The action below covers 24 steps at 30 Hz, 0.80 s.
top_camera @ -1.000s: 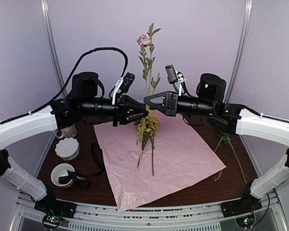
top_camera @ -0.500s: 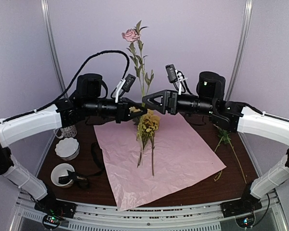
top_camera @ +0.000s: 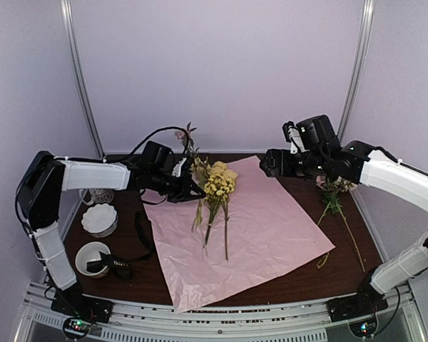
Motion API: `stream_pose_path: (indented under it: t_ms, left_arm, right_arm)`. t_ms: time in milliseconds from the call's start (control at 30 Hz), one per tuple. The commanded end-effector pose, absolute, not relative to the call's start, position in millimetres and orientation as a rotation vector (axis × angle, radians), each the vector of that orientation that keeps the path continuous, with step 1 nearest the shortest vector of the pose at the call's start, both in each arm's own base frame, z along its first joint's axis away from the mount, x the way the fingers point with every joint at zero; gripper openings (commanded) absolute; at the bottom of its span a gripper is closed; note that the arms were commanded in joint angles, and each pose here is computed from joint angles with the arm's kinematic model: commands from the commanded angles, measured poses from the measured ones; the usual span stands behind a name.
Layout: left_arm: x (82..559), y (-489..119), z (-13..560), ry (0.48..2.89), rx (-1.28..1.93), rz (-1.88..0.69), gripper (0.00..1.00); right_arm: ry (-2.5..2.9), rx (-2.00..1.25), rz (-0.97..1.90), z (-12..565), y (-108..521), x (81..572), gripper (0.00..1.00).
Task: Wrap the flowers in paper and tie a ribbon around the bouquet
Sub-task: Pass from the right arm to the left, then place the fake flower on the flattened wrapping paper.
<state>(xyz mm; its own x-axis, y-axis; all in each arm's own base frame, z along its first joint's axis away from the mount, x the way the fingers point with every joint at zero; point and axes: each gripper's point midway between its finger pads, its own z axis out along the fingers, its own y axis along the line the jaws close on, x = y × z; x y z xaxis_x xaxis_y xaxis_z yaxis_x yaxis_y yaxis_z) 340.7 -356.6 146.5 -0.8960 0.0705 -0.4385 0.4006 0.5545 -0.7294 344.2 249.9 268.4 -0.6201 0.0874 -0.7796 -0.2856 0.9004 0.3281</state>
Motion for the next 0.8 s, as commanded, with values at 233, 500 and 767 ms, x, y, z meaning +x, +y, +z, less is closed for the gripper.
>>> stream_pose_path:
  t_ms: [233, 500, 767]
  left_arm:
    - [366.9, -376.9, 109.6, 2.489, 0.233, -1.458, 0.0]
    - [362.5, -376.9, 114.1, 2.501, 0.313, -1.374, 0.61]
    - [350.4, -361.1, 131.2, 2.483, 0.311, -1.223, 0.81]
  right_arm:
    - [2.534, 0.158, -0.2, 185.7, 53.4, 339.6, 1.0]
    - [2.835, 0.228, -0.29, 113.3, -7.6, 322.1, 1.0]
    - [3.052, 0.177, -0.346, 68.0, -25.7, 327.4, 0.95]
